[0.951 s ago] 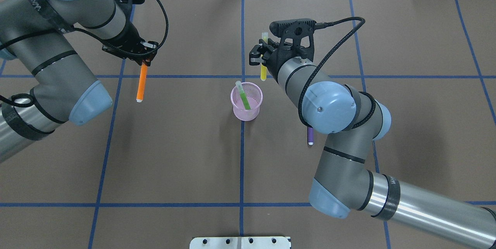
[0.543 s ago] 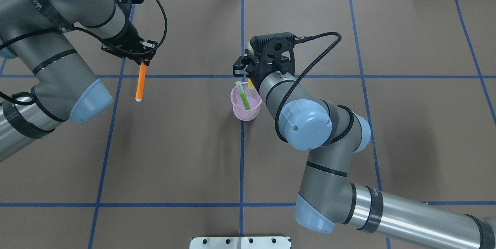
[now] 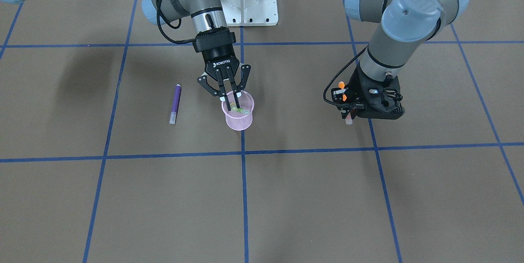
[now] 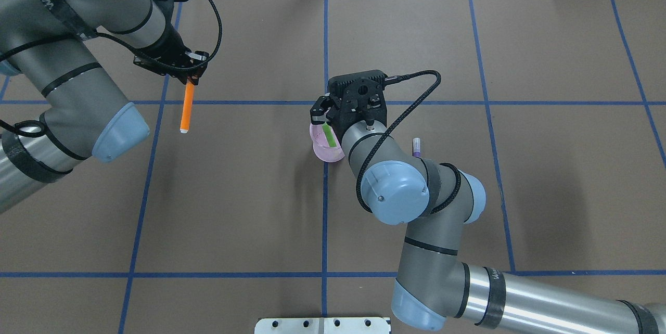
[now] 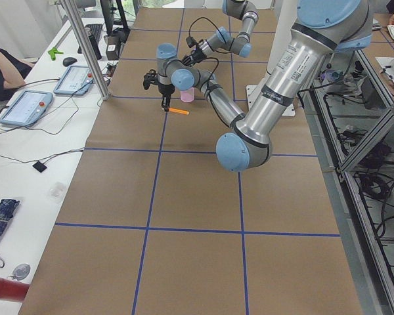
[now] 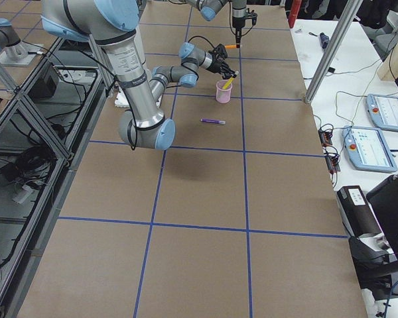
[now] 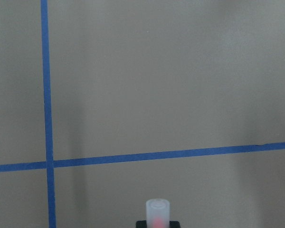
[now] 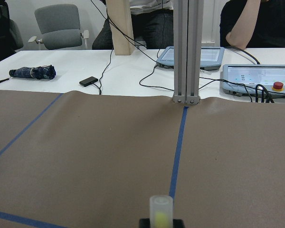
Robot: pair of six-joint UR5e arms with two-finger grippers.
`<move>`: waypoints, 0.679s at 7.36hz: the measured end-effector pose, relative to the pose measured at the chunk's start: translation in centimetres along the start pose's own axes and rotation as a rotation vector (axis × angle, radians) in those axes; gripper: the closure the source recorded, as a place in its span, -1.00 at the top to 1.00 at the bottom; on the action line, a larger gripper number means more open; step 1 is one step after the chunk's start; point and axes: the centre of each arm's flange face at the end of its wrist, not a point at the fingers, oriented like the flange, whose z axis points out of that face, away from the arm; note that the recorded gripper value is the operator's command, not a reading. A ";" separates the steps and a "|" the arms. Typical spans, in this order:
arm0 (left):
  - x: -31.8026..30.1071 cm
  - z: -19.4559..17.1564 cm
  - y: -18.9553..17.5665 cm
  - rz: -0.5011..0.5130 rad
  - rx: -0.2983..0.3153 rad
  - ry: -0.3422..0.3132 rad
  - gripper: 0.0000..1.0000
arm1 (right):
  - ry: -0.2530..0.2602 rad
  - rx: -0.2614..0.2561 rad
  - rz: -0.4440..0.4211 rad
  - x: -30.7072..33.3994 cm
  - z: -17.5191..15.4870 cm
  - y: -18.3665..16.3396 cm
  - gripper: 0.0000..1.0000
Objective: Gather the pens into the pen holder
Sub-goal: 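Lower the yellow highlighter into the pink cup and open the right gripper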
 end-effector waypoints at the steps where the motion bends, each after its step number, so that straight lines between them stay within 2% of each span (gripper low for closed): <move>1: 0.1 -0.2 0.0 0.008 0.009 0.009 -1.00 | -0.003 0.006 0.000 0.0 -0.2 0.1 0.99; 3: 0.5 -1.1 -0.3 0.061 0.067 0.062 -1.00 | -0.040 0.003 -0.013 -0.3 -0.9 -0.5 0.99; 5: 1.6 -3.4 -0.4 0.111 0.182 0.093 -1.00 | -0.109 -0.063 -0.012 0.5 -1.0 -2.7 0.99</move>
